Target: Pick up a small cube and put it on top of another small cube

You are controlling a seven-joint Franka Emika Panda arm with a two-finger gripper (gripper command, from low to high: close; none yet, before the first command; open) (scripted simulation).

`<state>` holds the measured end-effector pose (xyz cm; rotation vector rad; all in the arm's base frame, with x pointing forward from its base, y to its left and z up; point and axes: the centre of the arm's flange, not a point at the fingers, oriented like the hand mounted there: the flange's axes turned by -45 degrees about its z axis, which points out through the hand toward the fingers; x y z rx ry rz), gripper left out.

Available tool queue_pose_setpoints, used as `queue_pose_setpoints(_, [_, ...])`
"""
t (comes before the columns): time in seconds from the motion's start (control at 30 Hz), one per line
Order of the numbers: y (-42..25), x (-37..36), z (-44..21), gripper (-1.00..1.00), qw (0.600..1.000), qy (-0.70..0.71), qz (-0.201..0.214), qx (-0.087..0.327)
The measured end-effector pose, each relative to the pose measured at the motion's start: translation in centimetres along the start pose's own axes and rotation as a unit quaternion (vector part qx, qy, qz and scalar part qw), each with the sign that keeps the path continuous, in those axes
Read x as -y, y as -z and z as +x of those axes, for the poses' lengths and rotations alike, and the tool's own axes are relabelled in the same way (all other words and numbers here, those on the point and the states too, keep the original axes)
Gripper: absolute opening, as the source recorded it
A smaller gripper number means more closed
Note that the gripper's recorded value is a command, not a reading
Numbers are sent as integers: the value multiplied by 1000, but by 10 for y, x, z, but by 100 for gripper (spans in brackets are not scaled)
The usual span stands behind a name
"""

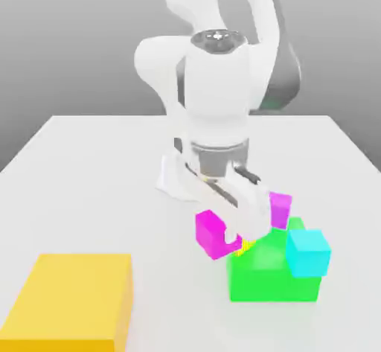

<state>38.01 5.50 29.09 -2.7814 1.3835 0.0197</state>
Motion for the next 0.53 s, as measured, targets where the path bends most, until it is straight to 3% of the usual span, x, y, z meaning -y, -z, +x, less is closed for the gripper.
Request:
queue_pose_setpoints(0.23, [32,-18,-49,-100,991,130,-11,-9])
queue_pose_setpoints(0.4, [-13,-21,-52,-100,990,143,-14,-12])
queue_pose_setpoints(0.43, [-22,-21,-52,100,990,143,-14,-12])
queue_pose_setpoints(0.53, [-22,-21,-52,100,990,143,-14,-12])
